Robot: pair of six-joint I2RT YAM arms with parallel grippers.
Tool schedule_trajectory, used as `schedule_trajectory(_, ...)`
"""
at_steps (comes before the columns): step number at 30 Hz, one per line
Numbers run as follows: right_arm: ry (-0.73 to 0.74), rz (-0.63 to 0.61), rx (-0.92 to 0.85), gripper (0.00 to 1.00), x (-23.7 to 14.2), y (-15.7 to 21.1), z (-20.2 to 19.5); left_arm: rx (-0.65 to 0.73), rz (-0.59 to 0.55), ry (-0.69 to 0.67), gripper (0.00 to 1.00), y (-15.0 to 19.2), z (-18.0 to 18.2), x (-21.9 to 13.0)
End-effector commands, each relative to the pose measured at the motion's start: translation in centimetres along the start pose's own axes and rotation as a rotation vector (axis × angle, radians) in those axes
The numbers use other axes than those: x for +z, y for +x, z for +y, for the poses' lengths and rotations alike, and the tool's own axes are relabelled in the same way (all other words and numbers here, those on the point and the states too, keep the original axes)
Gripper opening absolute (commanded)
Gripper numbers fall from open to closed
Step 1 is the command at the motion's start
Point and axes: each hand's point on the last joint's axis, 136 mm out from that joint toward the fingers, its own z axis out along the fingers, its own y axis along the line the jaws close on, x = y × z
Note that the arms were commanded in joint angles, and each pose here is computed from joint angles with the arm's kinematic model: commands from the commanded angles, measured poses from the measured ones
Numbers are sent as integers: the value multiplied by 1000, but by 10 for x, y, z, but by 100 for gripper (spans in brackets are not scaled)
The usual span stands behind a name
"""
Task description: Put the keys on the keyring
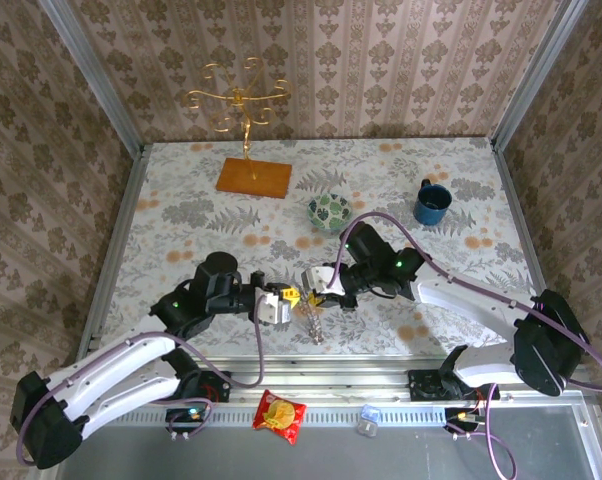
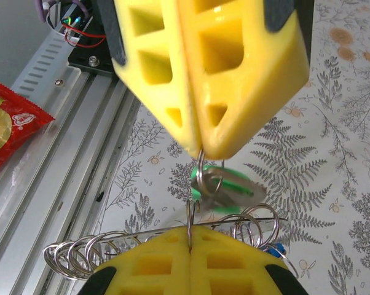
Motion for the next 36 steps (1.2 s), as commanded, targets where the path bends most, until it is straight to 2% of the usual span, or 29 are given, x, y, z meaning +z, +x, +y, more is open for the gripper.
schedule_trajectory(1, -28, -35, -40, 0, -3, -16, 1, 49, 4, -6, 0, 0, 0, 3)
schedule_trajectory(36, 19, -35, -38, 0, -4, -18, -8, 82, 77, 46, 0, 14, -20, 7)
